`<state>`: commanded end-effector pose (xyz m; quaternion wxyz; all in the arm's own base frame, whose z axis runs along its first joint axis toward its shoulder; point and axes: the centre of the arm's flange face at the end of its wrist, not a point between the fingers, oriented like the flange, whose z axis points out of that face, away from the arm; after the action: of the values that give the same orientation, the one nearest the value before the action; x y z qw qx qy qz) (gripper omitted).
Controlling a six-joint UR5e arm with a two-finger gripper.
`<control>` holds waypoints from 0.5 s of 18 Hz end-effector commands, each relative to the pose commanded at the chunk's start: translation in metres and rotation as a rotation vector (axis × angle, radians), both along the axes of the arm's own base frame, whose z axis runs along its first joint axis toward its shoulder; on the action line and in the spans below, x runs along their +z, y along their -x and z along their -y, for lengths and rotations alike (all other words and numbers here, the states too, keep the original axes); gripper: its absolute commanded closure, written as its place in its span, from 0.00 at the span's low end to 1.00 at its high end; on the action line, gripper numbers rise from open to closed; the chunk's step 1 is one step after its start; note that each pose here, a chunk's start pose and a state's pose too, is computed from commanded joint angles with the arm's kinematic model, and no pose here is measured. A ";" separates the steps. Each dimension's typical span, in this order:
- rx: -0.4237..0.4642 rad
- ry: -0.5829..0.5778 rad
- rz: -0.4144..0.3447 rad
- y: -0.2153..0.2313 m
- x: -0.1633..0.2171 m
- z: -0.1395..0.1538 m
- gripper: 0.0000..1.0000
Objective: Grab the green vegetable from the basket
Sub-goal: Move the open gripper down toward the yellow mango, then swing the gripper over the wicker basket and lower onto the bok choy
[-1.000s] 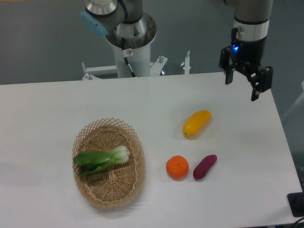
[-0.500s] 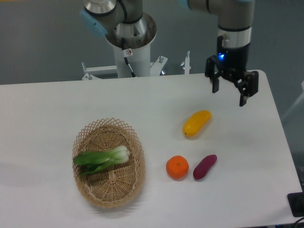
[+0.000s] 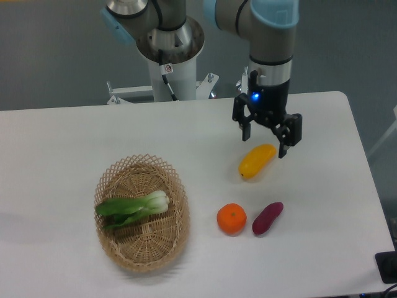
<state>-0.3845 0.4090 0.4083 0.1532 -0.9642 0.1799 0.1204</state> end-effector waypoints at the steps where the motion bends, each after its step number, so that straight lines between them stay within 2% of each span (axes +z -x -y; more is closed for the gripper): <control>1: -0.013 0.006 0.007 -0.004 -0.005 -0.006 0.00; 6: -0.084 0.026 0.031 -0.024 -0.023 -0.032 0.00; 9: -0.177 0.090 0.020 -0.041 -0.043 -0.049 0.00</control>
<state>-0.3439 0.4582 0.3652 0.1217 -0.9516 0.2681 0.0886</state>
